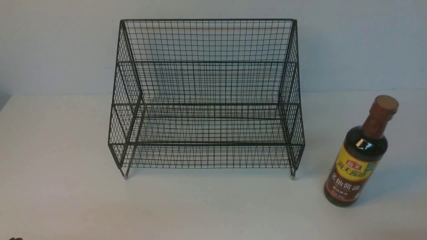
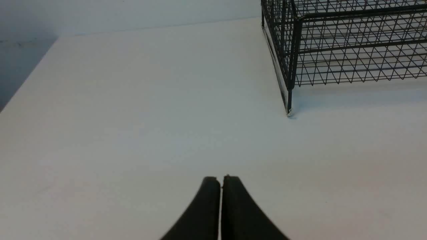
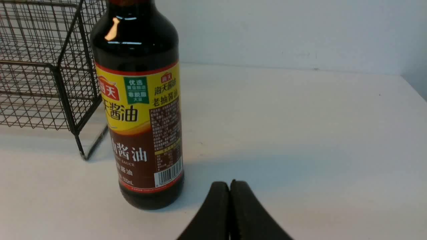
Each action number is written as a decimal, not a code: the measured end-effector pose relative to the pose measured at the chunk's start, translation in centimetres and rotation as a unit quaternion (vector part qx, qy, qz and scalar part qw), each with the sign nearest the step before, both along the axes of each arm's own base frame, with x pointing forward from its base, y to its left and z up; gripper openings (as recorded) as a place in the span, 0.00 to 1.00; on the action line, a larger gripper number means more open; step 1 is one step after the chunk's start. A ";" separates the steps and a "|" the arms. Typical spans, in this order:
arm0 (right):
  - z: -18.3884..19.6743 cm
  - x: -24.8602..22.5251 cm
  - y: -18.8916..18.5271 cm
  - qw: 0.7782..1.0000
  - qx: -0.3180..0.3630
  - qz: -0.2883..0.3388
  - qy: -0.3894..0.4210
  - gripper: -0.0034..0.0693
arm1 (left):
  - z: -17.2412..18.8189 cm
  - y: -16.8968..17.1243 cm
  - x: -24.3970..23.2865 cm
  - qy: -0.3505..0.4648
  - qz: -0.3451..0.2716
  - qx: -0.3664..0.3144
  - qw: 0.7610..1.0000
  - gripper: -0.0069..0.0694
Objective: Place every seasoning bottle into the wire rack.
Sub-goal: Use the right arm to grab the condiment bottle closest to it
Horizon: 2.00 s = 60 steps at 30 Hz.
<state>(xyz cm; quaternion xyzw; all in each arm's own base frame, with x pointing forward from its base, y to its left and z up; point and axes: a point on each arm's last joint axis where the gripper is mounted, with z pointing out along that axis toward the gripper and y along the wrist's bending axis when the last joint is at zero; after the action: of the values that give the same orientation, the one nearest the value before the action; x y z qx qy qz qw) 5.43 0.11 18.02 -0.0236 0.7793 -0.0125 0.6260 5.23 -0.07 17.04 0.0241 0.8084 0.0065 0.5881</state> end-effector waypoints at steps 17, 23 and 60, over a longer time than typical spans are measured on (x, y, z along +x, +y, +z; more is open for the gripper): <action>0.0 0.0 0.0 1.000 0.000 0.000 0.000 0.03 | 0.0 0.0 0.0 0.000 0.000 0.000 1.000 0.08; 0.0 0.0 0.0 1.000 0.000 0.000 0.000 0.03 | 0.0 0.0 0.0 0.000 0.000 0.000 1.000 0.08; 12.4 5.5 -0.3 0.976 0.083 -0.014 -0.200 0.03 | 0.0 0.0 0.0 0.000 0.000 0.000 1.000 0.08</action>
<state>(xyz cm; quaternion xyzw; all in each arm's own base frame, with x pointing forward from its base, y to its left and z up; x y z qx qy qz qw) 10.92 -0.14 30.39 0.0425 0.6369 0.0389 0.7688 5.23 -0.07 17.04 0.0241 0.8084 0.0065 0.5881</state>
